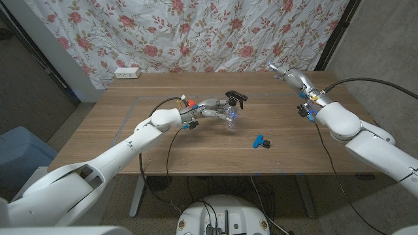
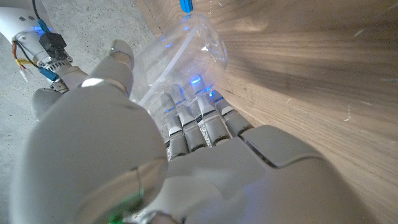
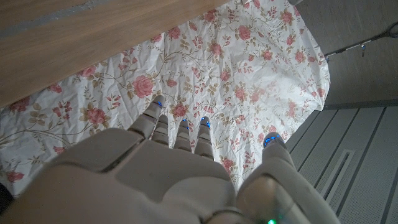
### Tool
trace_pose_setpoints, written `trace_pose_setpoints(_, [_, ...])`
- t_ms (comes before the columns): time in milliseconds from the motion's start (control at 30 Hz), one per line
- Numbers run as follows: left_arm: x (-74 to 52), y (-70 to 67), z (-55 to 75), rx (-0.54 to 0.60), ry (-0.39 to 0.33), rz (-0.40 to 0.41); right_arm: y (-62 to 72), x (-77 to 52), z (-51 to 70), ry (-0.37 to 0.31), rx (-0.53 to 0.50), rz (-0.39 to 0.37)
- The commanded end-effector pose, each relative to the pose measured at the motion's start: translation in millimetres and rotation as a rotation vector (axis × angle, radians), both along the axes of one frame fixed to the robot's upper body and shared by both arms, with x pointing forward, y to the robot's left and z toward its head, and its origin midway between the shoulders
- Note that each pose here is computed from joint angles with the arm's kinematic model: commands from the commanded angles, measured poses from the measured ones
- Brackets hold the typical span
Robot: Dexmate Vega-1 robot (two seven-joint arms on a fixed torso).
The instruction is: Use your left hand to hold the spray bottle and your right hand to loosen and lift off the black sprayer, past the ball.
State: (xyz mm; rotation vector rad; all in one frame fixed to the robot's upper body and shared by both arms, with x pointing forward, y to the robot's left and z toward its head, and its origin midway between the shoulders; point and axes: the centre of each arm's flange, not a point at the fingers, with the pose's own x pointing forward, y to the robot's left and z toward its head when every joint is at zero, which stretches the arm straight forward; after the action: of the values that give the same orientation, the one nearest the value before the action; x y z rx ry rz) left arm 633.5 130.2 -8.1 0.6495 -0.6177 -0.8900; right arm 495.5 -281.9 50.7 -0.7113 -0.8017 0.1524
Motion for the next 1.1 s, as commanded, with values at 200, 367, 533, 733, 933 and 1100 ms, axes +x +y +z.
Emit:
trace_pose_setpoints(200, [10.4,-5.7,5.2,0.044,-0.008,-0.045,21.9,-29.6,21.0,-0.008,-0.216,-0.013])
trace_pose_setpoints(367, [12.2,-8.1,6.0,0.042,-0.009,-0.053,28.8,-32.8,26.4,0.003,-0.286,-0.038])
trace_pose_setpoints(533, [14.4,-10.3,5.2,0.038,-0.004,-0.059,36.9,-36.1,30.2,0.026,-0.408,-0.110])
trace_pose_setpoints(733, [16.7,-11.5,4.9,0.039,-0.001,-0.060,46.2,-39.1,36.2,0.045,-0.499,-0.156])
trace_pose_setpoints(933, [19.1,-13.8,5.9,0.039,0.000,-0.062,53.0,-40.3,39.9,0.055,-0.552,-0.171])
trace_pose_setpoints(1100, [21.0,-17.8,5.9,0.043,0.004,-0.071,56.2,-40.6,42.0,0.063,-0.580,-0.181])
